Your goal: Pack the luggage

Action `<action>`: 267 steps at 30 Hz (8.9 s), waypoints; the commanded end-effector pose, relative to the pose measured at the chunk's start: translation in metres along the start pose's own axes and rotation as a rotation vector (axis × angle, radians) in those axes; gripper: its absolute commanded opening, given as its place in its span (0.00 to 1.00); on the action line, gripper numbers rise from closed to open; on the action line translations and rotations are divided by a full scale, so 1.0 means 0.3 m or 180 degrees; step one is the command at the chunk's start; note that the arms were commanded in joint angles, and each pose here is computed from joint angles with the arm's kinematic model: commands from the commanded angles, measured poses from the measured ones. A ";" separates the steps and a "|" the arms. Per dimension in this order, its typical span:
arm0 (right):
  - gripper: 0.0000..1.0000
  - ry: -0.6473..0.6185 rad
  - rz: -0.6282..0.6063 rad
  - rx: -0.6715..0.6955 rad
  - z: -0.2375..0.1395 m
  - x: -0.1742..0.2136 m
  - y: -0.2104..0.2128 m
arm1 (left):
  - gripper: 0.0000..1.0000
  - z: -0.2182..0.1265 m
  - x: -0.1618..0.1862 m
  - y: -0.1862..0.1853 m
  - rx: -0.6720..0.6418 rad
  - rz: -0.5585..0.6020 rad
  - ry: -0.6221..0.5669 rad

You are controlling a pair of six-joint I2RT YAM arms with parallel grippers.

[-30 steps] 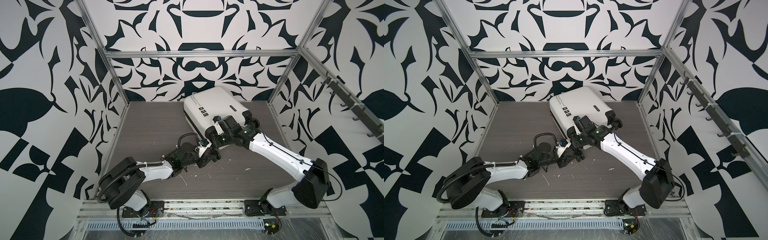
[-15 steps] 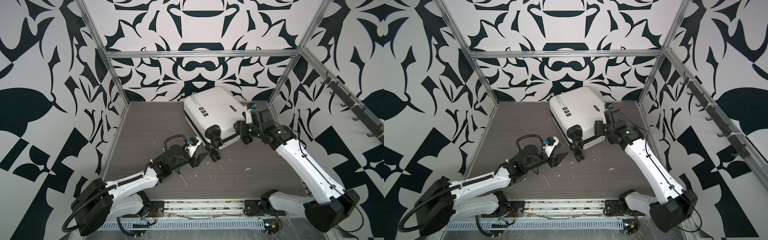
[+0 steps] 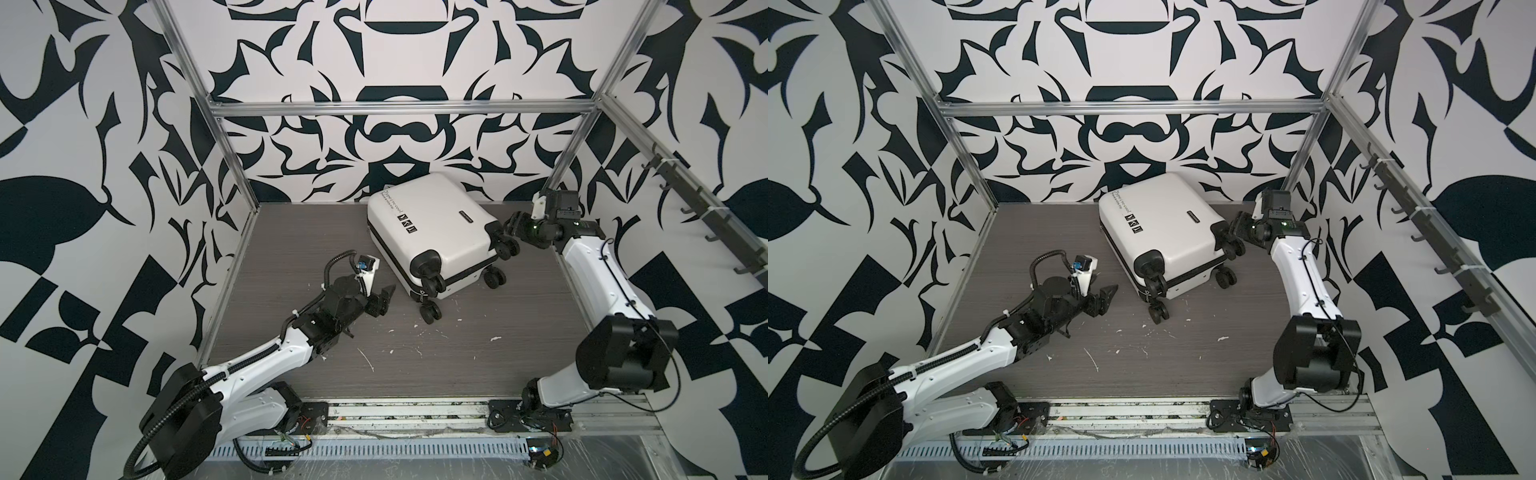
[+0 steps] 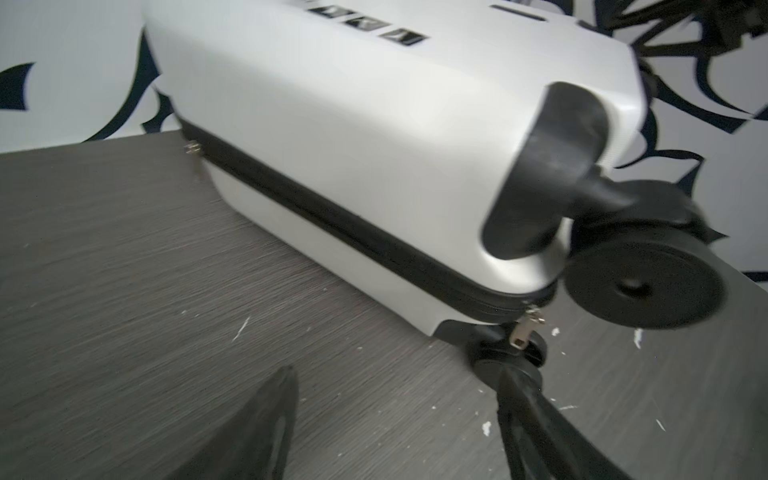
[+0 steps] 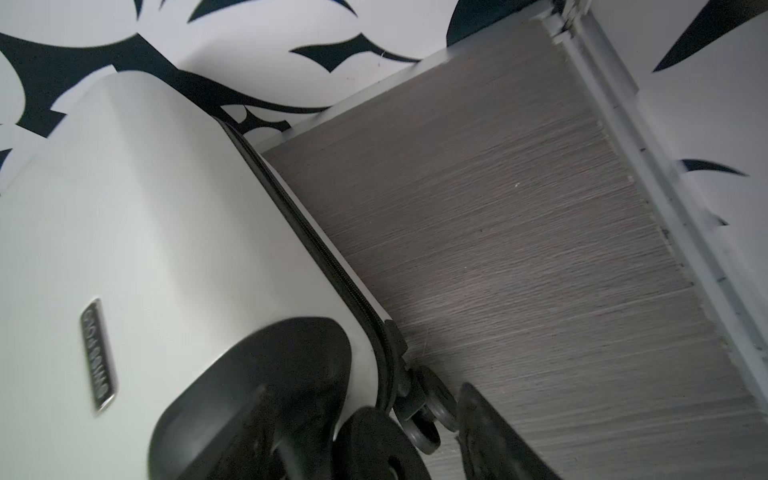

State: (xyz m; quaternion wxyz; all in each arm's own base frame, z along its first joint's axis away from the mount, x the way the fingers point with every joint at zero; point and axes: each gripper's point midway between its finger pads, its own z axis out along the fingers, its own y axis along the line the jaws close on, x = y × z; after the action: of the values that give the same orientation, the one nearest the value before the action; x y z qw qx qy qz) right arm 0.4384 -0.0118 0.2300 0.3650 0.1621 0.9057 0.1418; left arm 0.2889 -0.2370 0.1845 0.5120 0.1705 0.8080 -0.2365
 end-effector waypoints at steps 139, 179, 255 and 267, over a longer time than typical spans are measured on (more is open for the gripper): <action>0.22 0.0706 -0.0956 -0.1109 -0.161 0.556 0.480 | 0.35 0.035 0.141 0.177 0.0049 0.0434 -0.0837; 0.59 0.0650 -0.1006 -0.0767 -0.150 0.480 0.370 | 0.45 0.053 0.081 0.010 0.0447 0.0617 -0.0985; 0.62 0.0636 -0.1004 -0.0639 -0.159 0.473 0.348 | 0.00 0.156 0.081 0.003 0.0588 0.0513 -0.1061; 0.68 0.0579 -0.1094 -0.0144 -0.143 0.407 0.270 | 0.00 0.148 0.082 0.004 0.0588 0.0508 -0.1063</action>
State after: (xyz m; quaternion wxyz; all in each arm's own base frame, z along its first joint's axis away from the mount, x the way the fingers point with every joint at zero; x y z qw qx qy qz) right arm 0.3333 0.1183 0.2041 0.2893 -0.0194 0.9455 0.1481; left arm 0.3056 -0.2543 0.1145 0.6006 0.2481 0.7068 -0.2796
